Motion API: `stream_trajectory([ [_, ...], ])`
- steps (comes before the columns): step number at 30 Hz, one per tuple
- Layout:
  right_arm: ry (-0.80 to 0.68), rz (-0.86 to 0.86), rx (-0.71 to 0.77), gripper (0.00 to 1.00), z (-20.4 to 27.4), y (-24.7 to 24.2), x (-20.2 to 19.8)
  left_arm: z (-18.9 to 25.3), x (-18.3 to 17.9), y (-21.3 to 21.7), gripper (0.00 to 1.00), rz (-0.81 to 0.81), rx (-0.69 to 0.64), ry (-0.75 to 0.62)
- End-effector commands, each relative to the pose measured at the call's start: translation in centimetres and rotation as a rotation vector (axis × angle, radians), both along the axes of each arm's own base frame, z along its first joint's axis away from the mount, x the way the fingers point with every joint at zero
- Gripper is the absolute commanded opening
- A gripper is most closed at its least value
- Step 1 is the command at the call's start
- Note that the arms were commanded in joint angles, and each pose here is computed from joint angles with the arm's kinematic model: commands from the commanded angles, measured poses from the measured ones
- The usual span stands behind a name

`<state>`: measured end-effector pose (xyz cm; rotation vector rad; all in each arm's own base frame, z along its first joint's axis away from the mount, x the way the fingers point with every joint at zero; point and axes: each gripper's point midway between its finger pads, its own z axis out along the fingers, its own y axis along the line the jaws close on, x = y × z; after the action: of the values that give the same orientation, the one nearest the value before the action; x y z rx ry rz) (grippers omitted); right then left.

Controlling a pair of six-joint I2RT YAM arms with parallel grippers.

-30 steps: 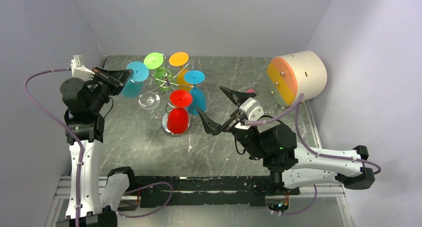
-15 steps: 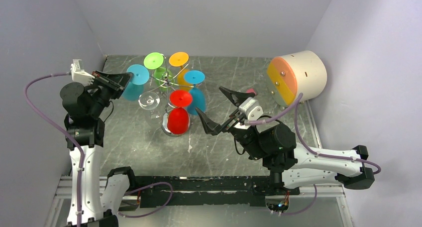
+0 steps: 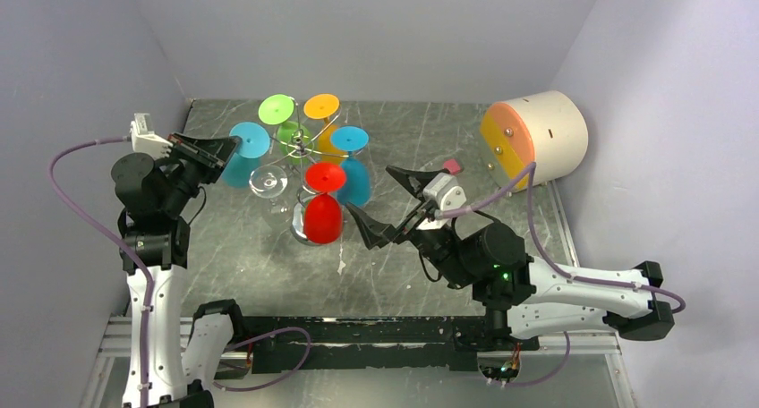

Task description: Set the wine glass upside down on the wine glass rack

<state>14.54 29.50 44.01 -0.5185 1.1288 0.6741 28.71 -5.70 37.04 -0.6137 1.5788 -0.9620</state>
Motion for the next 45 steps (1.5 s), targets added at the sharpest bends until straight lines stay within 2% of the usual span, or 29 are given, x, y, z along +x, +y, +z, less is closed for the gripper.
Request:
stream_trajectory([
  [1,0.058,0.041,-0.001,1.0,-1.2,0.9,-0.4,-0.2,-0.3,0.3,0.11,0.018,0.014,0.004],
  [8,0.074,0.056,-0.003,1.0,-1.5,1.4,-0.6,-1.1,-0.3,1.1,0.13,0.063,0.049,0.028],
  [15,0.152,0.054,-0.017,1.0,-3.5,2.0,-0.4,-2.2,-0.7,1.9,0.2,0.112,0.078,0.049],
  [23,0.285,-0.039,-0.021,1.0,-6.1,0.3,0.6,-2.3,-1.9,3.0,0.25,0.176,0.138,0.067],
  [26,0.336,-0.1,0.004,1.0,-6.6,-1.0,1.2,-2.1,-2.6,3.7,0.3,0.215,0.169,0.064],
  [29,0.403,-0.163,0.042,1.0,-7.1,-2.5,1.8,-2.1,-3.5,4.4,0.38,0.259,0.21,0.076],
  [34,0.521,-0.258,0.079,1.0,-8.8,-4.8,2.2,-1.8,-5.8,5.3,0.57,0.301,0.302,0.098],
  [36,0.563,-0.292,0.069,1.0,-9.8,-5.7,2.2,-1.4,-6.9,5.3,0.68,0.299,0.347,0.09],
  [38,0.613,-0.314,0.06,1.0,-10.5,-6.4,2.1,-1.2,-8.1,5.2,0.97,0.295,0.388,0.082],
  [39,0.635,-0.318,0.057,1.0,-10.5,-6.7,1.9,-0.9,-8.7,5.1,1.0,0.291,0.409,0.071],
  [43,0.704,-0.353,0.062,1.0,-10.1,-8.2,1.6,0.3,-10.1,4.5,0.99,0.249,0.516,-0.013],
  [45,0.746,-0.366,0.085,1.0,-9.5,-9.1,1.4,0.4,-10.4,3.1,0.99,0.172,0.536,-0.052],
])
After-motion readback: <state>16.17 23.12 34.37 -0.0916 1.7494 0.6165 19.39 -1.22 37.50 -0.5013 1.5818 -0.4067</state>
